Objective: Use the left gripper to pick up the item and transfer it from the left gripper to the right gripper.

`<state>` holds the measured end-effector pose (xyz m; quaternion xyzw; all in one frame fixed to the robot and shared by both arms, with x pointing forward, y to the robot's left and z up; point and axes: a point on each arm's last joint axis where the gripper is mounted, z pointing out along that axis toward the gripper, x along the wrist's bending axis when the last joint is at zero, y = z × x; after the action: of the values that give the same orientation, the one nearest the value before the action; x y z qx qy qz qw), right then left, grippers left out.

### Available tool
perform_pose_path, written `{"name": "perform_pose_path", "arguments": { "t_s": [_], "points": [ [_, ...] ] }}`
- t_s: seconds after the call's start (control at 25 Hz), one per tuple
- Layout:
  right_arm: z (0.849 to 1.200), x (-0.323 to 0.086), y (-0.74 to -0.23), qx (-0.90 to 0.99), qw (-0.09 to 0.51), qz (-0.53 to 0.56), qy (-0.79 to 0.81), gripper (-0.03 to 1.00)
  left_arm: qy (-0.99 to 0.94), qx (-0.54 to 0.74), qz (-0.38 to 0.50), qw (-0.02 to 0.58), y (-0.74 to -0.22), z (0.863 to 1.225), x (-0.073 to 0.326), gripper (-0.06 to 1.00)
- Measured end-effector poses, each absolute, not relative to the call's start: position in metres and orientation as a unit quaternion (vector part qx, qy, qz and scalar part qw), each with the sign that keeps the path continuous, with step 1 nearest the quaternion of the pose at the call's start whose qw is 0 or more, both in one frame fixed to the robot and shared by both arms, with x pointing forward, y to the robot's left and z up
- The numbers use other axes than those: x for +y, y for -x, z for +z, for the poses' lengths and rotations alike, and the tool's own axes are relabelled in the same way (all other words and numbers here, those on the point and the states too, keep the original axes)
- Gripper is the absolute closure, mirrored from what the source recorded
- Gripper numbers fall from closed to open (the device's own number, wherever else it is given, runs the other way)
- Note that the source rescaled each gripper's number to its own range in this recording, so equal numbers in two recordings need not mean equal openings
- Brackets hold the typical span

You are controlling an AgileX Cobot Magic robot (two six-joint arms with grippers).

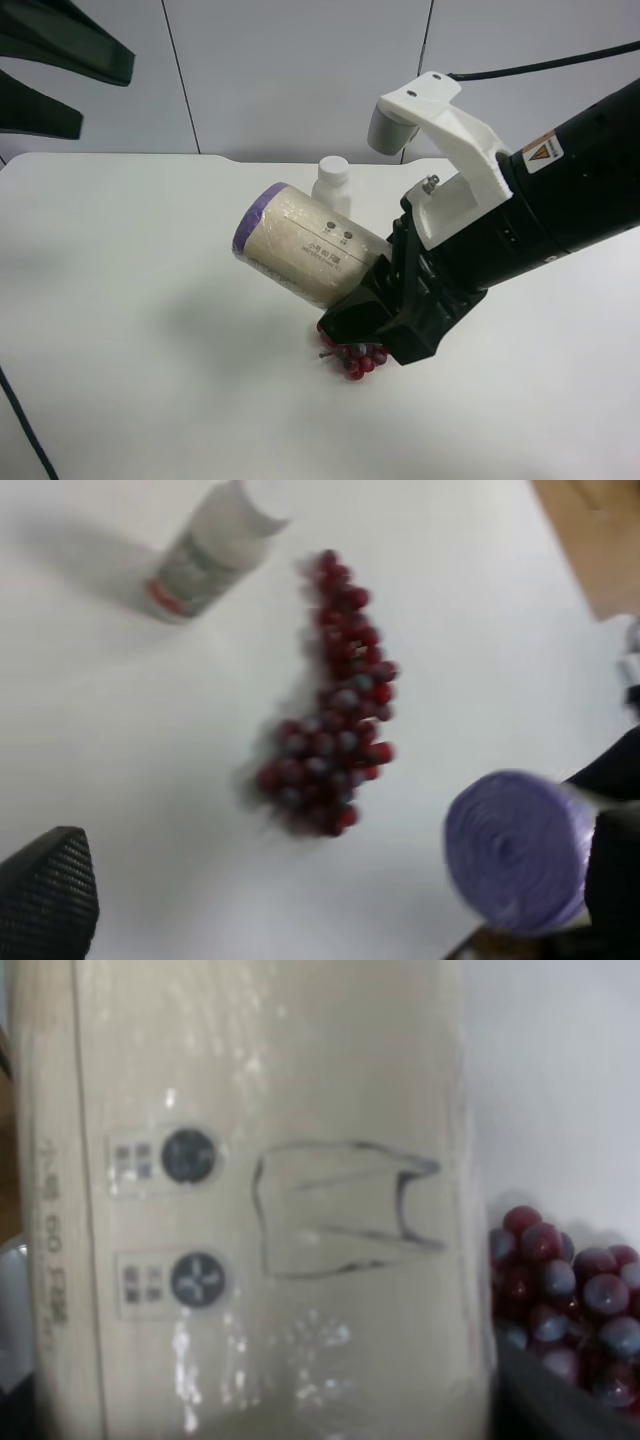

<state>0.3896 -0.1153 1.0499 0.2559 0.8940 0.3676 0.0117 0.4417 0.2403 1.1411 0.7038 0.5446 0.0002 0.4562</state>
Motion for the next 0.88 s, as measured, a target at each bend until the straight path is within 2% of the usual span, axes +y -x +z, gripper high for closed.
{"name": "perform_pose_path", "arguments": {
  "t_s": [0.24, 0.44, 0.88],
  "points": [
    [1.05, -0.115, -0.39, 0.894, 0.012, 0.368, -0.256, 0.96, -0.709, 0.54, 0.107, 0.441, -0.391, 1.166, 0.254, -0.04],
    [1.05, -0.115, -0.39, 0.894, 0.011, 0.368, -0.256, 0.96, -0.707, 0.53, 0.182, 0.431, -0.349, 1.173, 0.263, -0.04],
    [1.05, -0.115, -0.39, 0.893, 0.012, 0.369, -0.259, 0.96, -0.683, 0.539, 0.282, 0.403, -0.26, 1.123, 0.28, -0.04]
  ]
}}
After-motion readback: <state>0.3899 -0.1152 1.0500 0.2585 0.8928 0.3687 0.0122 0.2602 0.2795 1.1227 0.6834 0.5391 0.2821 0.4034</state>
